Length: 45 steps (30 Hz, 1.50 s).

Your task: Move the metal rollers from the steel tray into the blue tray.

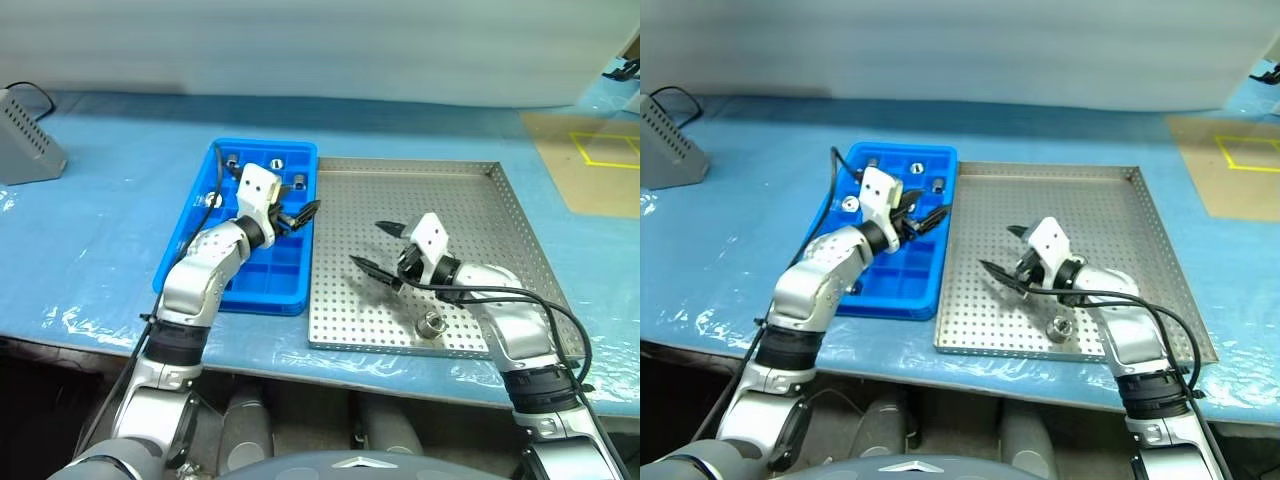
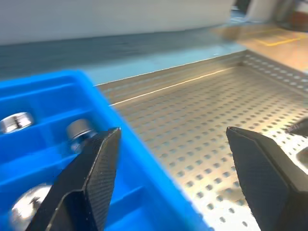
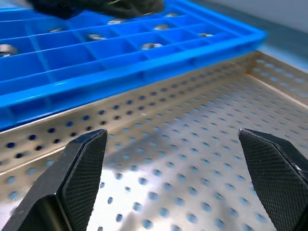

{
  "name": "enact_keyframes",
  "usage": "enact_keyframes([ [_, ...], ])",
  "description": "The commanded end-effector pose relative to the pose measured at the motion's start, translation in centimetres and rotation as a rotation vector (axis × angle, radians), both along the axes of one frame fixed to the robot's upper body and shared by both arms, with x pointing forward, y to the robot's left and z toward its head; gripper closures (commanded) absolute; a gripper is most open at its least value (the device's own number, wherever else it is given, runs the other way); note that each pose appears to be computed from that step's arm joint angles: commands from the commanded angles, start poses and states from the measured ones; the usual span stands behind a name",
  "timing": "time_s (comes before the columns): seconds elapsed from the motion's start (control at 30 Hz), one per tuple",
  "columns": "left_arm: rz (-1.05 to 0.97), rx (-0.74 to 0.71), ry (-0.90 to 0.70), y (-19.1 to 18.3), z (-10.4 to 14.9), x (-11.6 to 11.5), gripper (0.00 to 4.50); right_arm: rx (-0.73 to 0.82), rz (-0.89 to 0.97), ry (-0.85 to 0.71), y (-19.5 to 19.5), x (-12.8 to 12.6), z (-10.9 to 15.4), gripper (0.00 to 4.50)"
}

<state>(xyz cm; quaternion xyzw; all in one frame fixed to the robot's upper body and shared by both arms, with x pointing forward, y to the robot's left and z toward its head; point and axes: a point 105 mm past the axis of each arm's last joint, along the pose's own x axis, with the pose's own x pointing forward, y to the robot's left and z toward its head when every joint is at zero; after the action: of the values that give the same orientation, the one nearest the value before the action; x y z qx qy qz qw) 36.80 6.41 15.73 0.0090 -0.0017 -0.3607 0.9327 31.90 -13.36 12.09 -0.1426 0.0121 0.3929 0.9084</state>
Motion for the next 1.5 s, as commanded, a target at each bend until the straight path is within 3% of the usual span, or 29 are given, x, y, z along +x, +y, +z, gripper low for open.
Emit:
enact_keyframes([
  [0.03, -0.081, 0.016, -0.069, -1.7, 0.7, 0.4, 0.8, 0.004, -0.086, -0.074, -2.1, 0.0, 2.3, 0.0],
  [0.27, -0.236, 0.012, -0.111, -4.9, 0.6, 0.5, 0.8, -0.048, -0.239, -0.056, -6.2, -0.2, 2.2, 0.0],
  [0.5, -0.335, -0.008, -0.118, -7.0, 0.4, -0.1, 0.8, -0.036, -0.403, 0.138, -11.1, -0.2, -1.3, 0.0],
  [0.77, -0.383, -0.004, -0.133, -6.9, 0.4, -0.7, 0.8, 0.026, -0.34, 0.231, -10.0, -1.1, -3.3, 0.0],
  [1.2, -0.346, 0.005, -0.132, -5.8, 0.3, -0.5, 0.8, 0.036, -0.247, 0.182, -7.6, -0.1, -1.9, 0.0],
  [1.37, -0.316, 0.007, -0.138, -5.3, 0.4, -0.3, 0.8, -0.03, -0.272, 0.283, -8.4, -0.1, -4.7, 0.0],
  [1.5, -0.283, 0.015, -0.14, -4.6, 0.3, -0.1, 0.76, 0.001, -0.23, 0.257, -7.6, 0.4, -4.6, 1.29],
])
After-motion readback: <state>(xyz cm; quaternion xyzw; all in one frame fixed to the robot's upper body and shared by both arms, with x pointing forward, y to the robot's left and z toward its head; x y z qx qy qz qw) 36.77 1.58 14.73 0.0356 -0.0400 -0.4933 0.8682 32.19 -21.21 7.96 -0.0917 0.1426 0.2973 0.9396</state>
